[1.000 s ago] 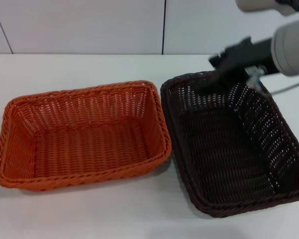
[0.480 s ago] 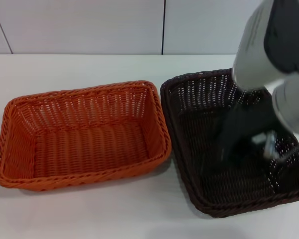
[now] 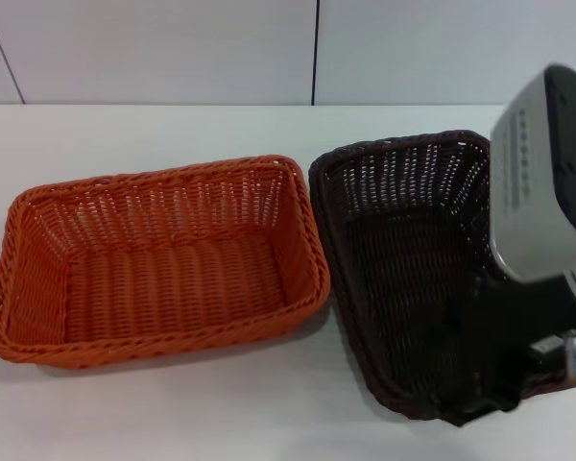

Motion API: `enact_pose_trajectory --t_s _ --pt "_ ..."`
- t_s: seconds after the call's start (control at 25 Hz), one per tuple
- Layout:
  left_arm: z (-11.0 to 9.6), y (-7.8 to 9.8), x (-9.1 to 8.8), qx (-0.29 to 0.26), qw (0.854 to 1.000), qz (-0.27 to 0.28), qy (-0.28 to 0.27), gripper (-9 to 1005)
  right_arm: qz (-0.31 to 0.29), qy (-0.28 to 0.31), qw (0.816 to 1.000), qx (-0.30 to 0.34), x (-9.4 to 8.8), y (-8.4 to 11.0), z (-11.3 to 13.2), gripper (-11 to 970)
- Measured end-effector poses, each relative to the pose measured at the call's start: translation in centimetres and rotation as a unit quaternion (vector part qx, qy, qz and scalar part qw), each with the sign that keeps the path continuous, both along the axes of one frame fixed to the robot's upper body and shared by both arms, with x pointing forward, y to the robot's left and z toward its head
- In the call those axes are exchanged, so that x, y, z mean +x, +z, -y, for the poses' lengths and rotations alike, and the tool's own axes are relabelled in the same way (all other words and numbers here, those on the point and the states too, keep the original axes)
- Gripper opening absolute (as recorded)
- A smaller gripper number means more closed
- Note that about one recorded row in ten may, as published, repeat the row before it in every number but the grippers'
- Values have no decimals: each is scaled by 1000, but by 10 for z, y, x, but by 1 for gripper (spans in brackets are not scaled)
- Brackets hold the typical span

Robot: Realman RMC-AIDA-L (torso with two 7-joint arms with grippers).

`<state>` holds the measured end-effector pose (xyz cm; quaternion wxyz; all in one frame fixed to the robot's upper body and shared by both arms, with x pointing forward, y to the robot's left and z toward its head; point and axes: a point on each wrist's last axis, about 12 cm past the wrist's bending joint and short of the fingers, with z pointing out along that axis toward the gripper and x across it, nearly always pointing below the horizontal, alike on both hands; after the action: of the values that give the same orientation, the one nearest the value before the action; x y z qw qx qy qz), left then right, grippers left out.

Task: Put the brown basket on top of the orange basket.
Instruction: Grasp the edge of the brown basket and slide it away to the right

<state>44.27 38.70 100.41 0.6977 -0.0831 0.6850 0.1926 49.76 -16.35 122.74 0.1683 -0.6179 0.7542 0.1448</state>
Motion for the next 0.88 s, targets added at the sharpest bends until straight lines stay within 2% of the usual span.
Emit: enact_pose_trajectory --t_s 0.2,0.52,0.88 --pt "1 -1 -1 -6 1000 1 3 788 4 2 1000 -14 -5 -2 6 656" --pt "3 -2 -1 -9 1000 -2 1 788 -6 -12 999 -48 -2 -15 10 656" --pt "-1 -4 -5 -10 1000 -9 7 788 -22 -20 995 -92 8 -43 6 655"
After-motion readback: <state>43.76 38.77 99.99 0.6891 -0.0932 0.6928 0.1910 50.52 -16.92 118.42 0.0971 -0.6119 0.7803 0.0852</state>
